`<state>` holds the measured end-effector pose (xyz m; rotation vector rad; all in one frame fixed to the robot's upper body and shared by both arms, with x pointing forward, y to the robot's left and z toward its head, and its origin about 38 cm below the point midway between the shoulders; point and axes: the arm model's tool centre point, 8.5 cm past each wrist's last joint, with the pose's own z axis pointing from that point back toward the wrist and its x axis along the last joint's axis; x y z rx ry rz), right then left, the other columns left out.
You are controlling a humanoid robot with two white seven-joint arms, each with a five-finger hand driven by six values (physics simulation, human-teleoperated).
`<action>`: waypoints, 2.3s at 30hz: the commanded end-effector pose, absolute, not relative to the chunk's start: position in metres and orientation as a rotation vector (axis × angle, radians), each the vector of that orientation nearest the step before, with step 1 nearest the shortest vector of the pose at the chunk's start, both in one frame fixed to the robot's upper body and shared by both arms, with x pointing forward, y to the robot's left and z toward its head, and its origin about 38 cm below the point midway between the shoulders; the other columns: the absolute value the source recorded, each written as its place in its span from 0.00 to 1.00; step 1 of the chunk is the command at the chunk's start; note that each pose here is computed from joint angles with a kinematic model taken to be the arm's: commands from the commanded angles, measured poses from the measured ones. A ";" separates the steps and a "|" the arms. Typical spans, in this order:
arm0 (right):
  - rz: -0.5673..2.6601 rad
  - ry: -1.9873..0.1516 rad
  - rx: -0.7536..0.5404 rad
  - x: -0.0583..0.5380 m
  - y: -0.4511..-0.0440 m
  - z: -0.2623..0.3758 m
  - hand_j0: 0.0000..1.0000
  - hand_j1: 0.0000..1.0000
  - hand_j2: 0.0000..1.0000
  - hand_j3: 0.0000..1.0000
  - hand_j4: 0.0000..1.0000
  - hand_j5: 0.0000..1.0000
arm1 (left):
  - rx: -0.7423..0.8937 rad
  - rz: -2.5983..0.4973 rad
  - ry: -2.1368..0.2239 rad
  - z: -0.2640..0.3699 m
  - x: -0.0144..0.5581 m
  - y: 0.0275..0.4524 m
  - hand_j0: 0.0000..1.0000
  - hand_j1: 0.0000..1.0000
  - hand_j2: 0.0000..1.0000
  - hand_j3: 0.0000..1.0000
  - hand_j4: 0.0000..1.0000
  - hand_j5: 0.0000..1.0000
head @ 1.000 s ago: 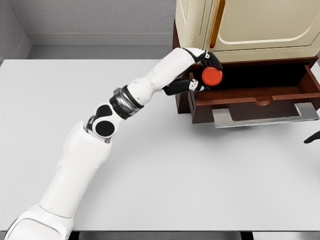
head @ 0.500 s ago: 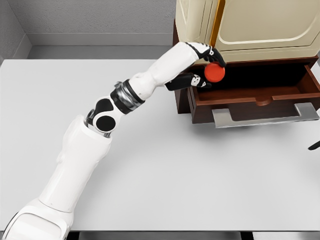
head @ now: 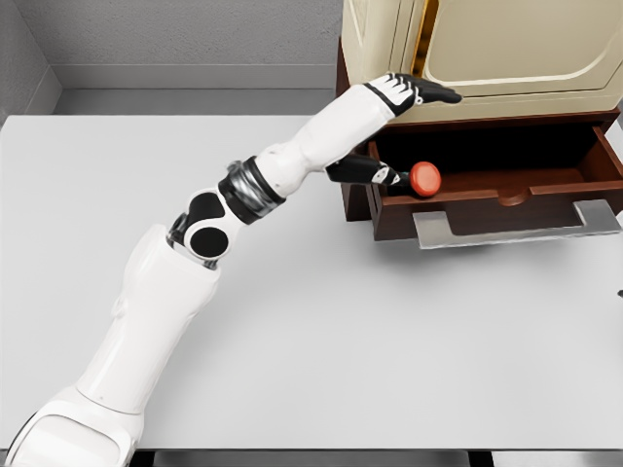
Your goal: Put the switch into the drawer with left arm, and close the drawer with right arm
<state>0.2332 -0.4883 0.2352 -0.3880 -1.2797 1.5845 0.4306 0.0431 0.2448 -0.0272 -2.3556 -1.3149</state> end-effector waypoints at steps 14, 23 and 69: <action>1.700 -1.217 -0.291 0.247 -0.472 0.232 0.74 0.74 0.74 0.74 0.74 0.74 | -0.060 -1.354 -2.403 0.257 0.419 0.029 0.91 0.91 0.91 0.91 0.91 0.91; 1.700 -1.215 -0.288 0.247 -0.472 0.230 0.75 0.75 0.75 0.75 0.75 0.75 | 0.024 -1.271 -2.441 0.279 0.434 0.052 1.00 1.00 1.00 1.00 1.00 1.00; 1.701 -1.213 -0.264 0.247 -0.468 0.224 0.78 0.78 0.78 0.78 0.78 0.78 | -0.845 -0.987 -1.350 0.278 0.416 0.083 1.00 1.00 1.00 1.00 1.00 1.00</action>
